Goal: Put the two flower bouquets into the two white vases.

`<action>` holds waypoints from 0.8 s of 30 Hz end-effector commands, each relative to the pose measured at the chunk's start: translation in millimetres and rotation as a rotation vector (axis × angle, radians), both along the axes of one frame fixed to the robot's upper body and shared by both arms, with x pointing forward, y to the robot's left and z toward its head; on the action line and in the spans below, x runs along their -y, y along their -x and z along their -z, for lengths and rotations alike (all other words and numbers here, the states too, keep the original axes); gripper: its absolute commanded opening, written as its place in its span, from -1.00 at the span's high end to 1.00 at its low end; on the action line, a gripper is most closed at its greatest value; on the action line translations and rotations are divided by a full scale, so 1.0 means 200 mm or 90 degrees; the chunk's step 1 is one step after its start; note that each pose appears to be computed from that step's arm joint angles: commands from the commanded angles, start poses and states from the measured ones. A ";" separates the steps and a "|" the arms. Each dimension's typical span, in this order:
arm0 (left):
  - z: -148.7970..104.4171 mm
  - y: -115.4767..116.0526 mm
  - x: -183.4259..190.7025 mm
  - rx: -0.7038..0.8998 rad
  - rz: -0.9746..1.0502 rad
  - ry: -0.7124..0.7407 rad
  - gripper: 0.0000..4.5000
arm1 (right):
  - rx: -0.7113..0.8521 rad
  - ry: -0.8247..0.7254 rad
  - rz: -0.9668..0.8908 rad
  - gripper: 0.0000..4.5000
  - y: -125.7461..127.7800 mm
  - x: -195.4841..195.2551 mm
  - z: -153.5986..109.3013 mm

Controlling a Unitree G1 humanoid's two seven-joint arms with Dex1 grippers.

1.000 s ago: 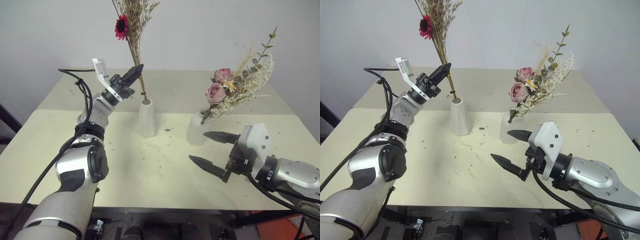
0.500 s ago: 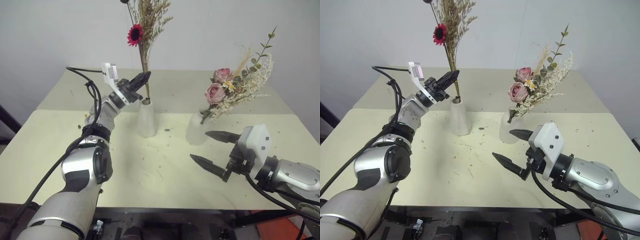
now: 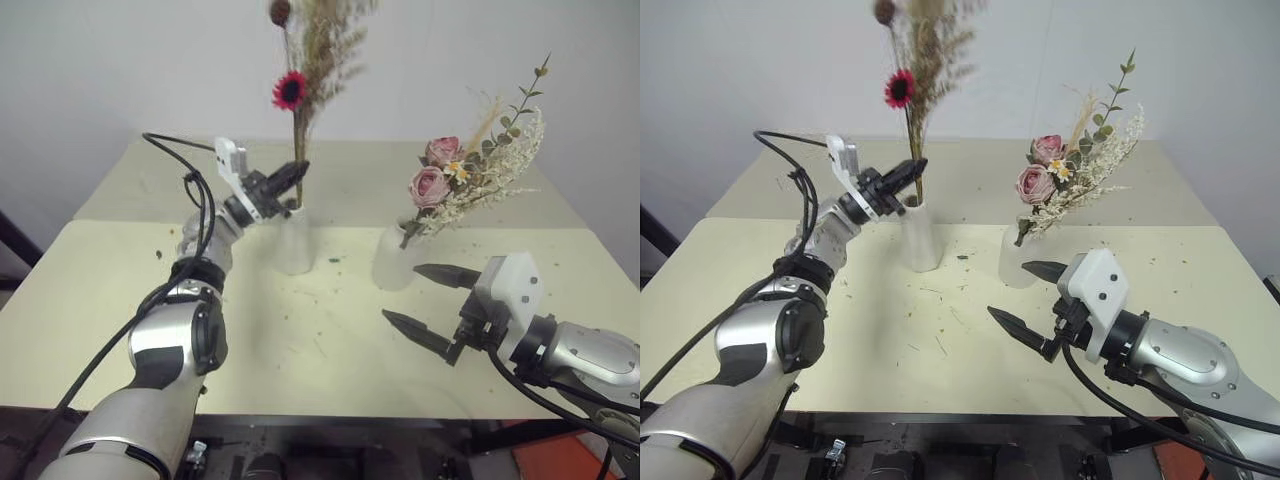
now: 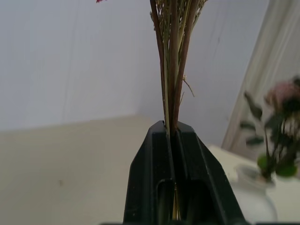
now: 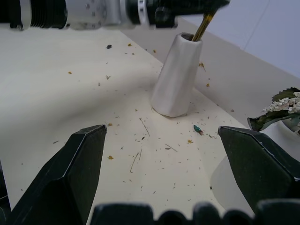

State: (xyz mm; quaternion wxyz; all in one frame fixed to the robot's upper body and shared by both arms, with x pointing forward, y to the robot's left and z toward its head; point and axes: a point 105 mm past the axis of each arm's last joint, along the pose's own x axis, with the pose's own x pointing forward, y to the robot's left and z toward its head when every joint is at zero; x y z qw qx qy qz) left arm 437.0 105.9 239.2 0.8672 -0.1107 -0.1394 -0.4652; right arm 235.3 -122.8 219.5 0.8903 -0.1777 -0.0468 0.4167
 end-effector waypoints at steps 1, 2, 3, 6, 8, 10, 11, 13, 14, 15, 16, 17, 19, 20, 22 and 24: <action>-0.04 0.01 -0.01 0.037 0.000 -0.007 0.99 | 0.047 -0.001 -0.003 -1.00 0.02 0.00 -0.06; -0.04 0.01 -0.02 0.037 -0.001 -0.001 0.99 | 0.047 -0.001 -0.004 -1.00 0.02 0.00 -0.06; -0.04 0.01 -0.02 0.038 -0.002 0.002 0.99 | 0.048 0.000 -0.004 -1.00 0.02 0.00 -0.06; -0.03 0.01 -0.03 0.041 -0.013 0.005 0.99 | 0.049 0.001 -0.005 -1.00 0.02 0.00 -0.05; -0.02 0.02 -0.04 0.049 -0.018 0.007 0.99 | 0.051 0.003 -0.007 -1.00 0.02 0.00 -0.05; -0.02 0.02 -0.04 0.056 -0.020 0.006 0.99 | 0.053 0.004 -0.008 -1.00 0.02 0.00 -0.05; -0.02 0.02 -0.04 0.059 -0.021 0.005 0.99 | 0.053 0.004 -0.008 -1.00 0.02 0.00 -0.05; -0.03 0.03 -0.04 0.062 -0.013 0.015 0.99 | 0.054 0.007 -0.009 -1.00 0.02 0.00 -0.05; -0.04 0.03 -0.04 0.061 -0.007 0.023 0.99 | 0.054 0.008 -0.010 -1.00 0.02 0.00 -0.05; -0.05 0.03 -0.04 0.064 -0.001 0.028 0.99 | 0.054 0.008 -0.010 -1.00 0.02 0.00 -0.05; -0.06 0.04 -0.04 0.071 -0.001 0.029 0.99 | 0.054 0.009 -0.010 -1.00 0.01 0.00 -0.05; -0.07 0.04 -0.04 0.082 -0.002 0.028 0.99 | 0.055 0.009 -0.011 -1.00 0.01 0.00 -0.05; -0.09 0.06 -0.05 0.103 0.004 0.024 0.99 | 0.056 0.010 -0.011 -1.00 0.01 0.00 -0.05; -0.09 0.07 -0.05 0.114 0.009 0.024 0.99 | 0.056 0.010 -0.011 -1.00 0.01 0.00 -0.05; -0.10 0.09 -0.06 0.126 0.023 0.027 0.99 | 0.056 0.011 -0.011 -1.00 0.01 0.01 -0.04; -0.10 0.10 -0.07 0.128 0.028 0.025 0.99 | 0.056 0.012 -0.012 -1.00 0.01 0.01 -0.04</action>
